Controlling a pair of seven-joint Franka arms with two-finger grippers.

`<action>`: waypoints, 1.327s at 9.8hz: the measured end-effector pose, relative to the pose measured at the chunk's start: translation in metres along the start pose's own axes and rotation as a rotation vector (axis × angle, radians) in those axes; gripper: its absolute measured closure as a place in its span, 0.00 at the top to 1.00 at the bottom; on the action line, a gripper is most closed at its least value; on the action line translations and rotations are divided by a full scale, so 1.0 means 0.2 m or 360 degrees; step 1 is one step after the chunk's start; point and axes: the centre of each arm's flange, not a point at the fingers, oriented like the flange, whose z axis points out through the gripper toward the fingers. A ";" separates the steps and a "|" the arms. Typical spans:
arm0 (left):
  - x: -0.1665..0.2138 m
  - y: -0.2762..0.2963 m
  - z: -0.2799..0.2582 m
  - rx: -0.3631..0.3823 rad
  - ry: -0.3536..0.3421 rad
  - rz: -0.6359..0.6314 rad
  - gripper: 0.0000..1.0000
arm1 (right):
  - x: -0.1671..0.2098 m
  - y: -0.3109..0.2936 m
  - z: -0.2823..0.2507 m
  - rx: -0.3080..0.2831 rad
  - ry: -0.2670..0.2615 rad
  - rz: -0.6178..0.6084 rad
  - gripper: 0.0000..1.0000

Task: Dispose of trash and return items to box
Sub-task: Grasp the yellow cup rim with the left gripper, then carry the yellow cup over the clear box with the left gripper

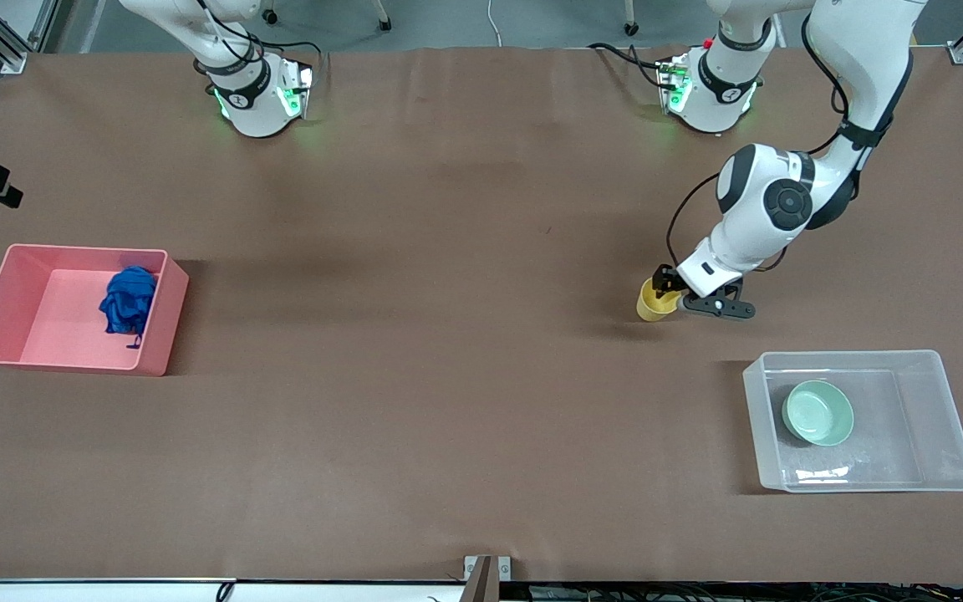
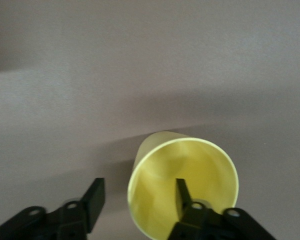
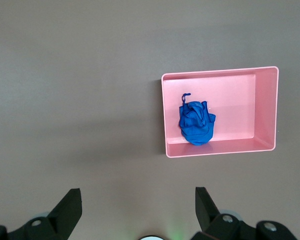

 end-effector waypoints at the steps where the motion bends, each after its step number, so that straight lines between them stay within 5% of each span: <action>1: 0.01 0.00 -0.01 -0.0001 0.0009 0.0001 0.39 | 0.00 0.00 0.00 0.0000 -0.0001 0.0000 1.00; 3: 0.04 0.00 -0.04 -0.0004 0.0036 -0.0002 0.08 | 0.00 0.00 0.00 0.0000 -0.0002 0.0000 1.00; 4: 0.06 0.00 -0.05 -0.0006 0.0051 -0.0004 0.03 | 0.00 0.00 0.00 0.0000 -0.0003 0.0000 1.00; 9: 0.44 -0.12 -0.56 0.0011 0.0140 -0.0047 0.03 | 0.00 0.00 0.00 0.0000 -0.0004 0.0000 1.00; 13: 0.80 -0.74 -1.09 -0.0021 0.0224 -0.0054 0.03 | 0.00 0.00 0.00 0.0000 -0.0005 0.0002 1.00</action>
